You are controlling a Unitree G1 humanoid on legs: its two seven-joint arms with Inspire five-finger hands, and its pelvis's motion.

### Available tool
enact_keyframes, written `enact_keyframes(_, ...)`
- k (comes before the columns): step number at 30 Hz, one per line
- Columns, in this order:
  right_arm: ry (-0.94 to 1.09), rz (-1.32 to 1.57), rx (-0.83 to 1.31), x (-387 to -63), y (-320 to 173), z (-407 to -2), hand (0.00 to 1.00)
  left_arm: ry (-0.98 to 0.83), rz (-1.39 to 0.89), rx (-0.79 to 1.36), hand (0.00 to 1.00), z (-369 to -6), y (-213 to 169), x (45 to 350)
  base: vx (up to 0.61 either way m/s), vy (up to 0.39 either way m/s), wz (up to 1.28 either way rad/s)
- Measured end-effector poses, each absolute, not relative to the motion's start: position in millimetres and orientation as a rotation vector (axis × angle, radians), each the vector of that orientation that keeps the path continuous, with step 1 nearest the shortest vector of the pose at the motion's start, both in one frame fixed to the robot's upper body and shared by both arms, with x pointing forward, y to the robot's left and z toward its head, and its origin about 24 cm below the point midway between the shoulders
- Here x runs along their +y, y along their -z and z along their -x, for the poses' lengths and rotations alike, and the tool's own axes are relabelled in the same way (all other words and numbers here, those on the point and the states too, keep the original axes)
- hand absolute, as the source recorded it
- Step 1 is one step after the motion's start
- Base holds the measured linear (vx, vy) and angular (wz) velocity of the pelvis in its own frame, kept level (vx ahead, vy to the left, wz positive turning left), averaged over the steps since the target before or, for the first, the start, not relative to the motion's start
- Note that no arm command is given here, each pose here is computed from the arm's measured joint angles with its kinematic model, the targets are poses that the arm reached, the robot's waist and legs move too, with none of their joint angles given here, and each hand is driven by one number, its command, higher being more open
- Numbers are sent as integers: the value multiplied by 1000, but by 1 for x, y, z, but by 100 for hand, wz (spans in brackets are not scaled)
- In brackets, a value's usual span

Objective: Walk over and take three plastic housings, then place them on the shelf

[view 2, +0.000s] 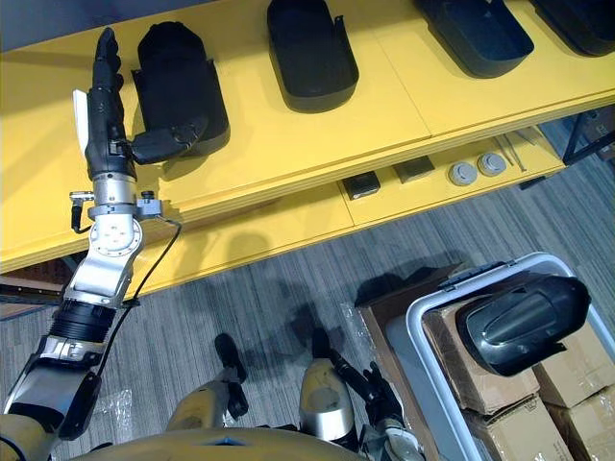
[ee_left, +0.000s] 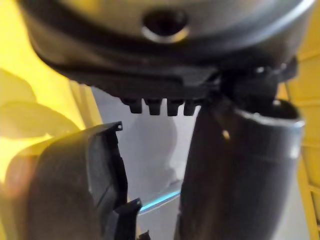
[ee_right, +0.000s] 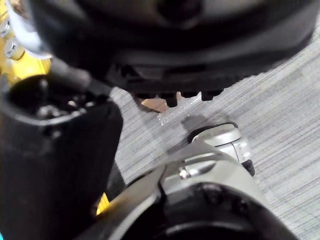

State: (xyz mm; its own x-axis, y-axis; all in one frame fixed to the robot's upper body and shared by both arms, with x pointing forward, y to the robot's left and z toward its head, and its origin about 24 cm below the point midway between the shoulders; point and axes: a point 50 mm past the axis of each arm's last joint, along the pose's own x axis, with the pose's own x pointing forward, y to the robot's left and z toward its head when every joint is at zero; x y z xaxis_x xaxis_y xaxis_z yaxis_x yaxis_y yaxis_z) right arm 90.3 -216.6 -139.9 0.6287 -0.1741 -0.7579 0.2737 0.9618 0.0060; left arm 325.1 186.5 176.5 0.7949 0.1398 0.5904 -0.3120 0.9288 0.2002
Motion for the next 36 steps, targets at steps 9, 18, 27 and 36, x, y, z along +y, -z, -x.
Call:
enact_keyframes(9, 264, -122, 855, -220, 139, -91, 100, -111, -397, -594, 100, -327, -182, 191, 2, 10, -5)
enact_keyframes(18, 296, -127, 859, -226, 139, -89, 100, -5, -421, -806, 100, -294, -203, 185, 20, 7, 5)
enact_keyframes(27, 332, -129, 855, -232, 139, -90, 100, -54, -676, -748, 100, -282, -183, 196, -1, 16, 6)
enact_keyframes(36, 343, -132, 854, -233, 138, -90, 100, -109, -745, -667, 100, -283, -174, 206, 19, 7, 2)
